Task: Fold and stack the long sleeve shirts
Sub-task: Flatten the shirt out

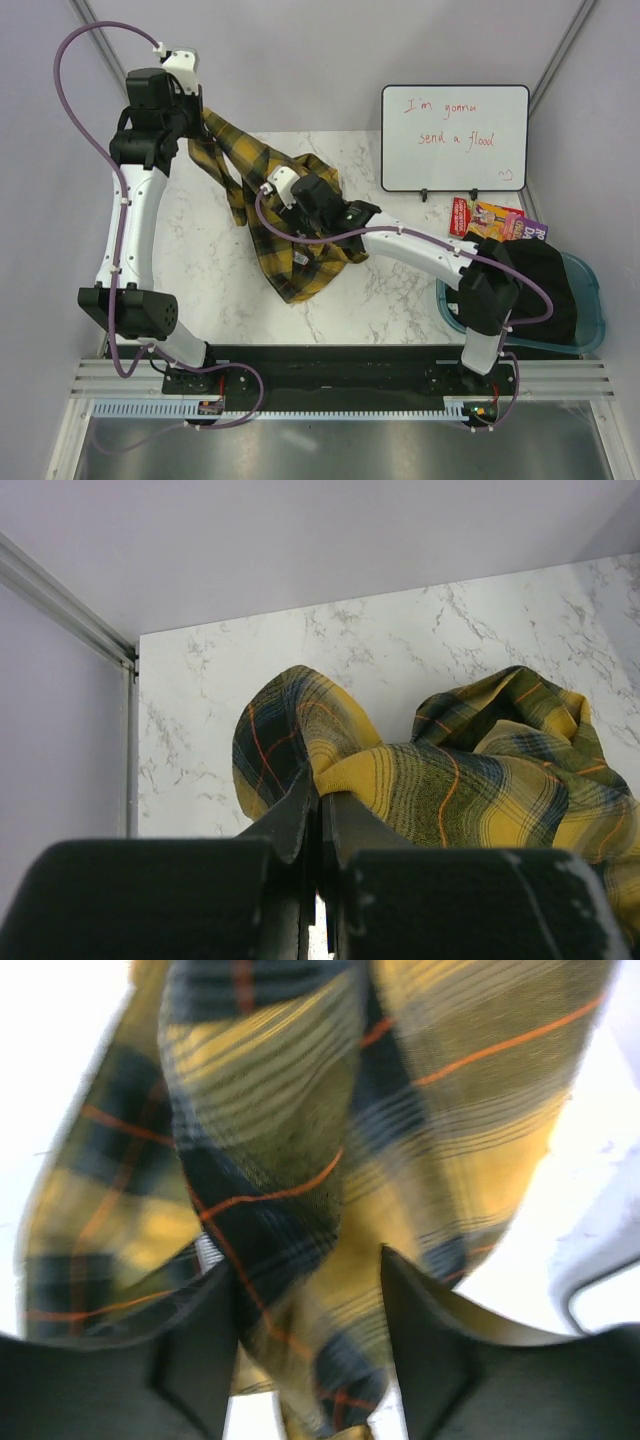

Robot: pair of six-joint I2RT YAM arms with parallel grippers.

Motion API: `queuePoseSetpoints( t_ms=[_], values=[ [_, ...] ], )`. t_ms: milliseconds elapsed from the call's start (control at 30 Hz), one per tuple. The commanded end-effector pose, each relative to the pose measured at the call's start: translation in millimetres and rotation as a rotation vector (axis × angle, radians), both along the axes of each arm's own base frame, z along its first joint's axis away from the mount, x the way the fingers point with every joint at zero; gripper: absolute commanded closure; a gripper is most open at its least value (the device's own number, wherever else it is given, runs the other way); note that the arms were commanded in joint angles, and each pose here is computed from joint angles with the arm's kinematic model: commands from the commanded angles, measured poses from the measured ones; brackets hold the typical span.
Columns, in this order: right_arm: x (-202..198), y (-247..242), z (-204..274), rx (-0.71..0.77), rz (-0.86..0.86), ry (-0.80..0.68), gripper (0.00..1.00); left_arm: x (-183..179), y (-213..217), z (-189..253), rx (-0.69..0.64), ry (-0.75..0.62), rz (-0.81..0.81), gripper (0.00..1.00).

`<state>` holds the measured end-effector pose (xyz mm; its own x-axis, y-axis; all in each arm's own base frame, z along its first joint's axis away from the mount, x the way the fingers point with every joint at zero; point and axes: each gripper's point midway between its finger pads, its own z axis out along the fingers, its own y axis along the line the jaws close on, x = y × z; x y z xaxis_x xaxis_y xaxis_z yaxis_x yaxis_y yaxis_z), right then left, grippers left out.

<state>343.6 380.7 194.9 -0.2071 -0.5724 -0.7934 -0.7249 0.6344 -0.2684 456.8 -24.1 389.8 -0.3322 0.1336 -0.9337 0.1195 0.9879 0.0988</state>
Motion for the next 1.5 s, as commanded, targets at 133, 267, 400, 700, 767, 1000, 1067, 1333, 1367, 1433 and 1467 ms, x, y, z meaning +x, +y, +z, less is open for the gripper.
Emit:
queuePoseSetpoints(
  t_ms=[133,267,400,700,767,1000,1067,1333,1367,1433,1467],
  values=[
    [64.9,-30.1,64.0,0.072,-0.206,-0.172,0.83,-17.4,-11.3,5.8,-0.077,0.025,-0.103,0.98],
    [66.3,-56.5,93.1,0.144,-0.182,-0.152,0.96,-27.3,-14.0,-9.7,-0.026,0.090,-0.160,0.98],
    [41.9,-73.6,103.4,0.196,-0.024,-0.043,1.00,-39.9,-10.9,-37.9,0.096,0.184,-0.243,0.98],
    [-7.8,-107.8,94.3,0.217,0.245,0.142,1.00,-119.5,-54.8,-40.2,0.211,0.145,-0.688,0.98],
    [3.7,-120.1,104.6,0.228,0.220,0.122,1.00,-130.8,-60.3,-33.1,0.214,0.116,-0.731,0.98],
    [43.4,-141.4,84.1,0.196,0.056,0.122,1.00,-147.3,-68.5,-21.5,0.114,0.127,-0.719,0.98],
    [55.4,-148.4,75.1,0.231,-0.004,0.162,1.00,-162.3,-83.9,-18.0,0.066,0.107,-0.797,0.98],
    [84.3,-167.0,61.5,0.314,-0.085,0.231,1.00,-266.1,-194.4,-97.8,-0.039,0.354,-1.294,0.98],
    [85.2,-167.1,61.0,0.318,-0.085,0.236,1.00,-274.8,-204.7,-106.3,-0.044,0.391,-1.341,0.98],
    [84.8,-170.4,59.7,0.327,-0.091,0.246,1.00,-313.6,-233.2,-116.2,-0.040,0.439,-1.508,0.98],
    [82.5,-169.6,60.2,0.335,-0.079,0.252,1.00,-324.5,-245.6,-121.4,-0.035,0.468,-1.552,0.97]
  ],
)
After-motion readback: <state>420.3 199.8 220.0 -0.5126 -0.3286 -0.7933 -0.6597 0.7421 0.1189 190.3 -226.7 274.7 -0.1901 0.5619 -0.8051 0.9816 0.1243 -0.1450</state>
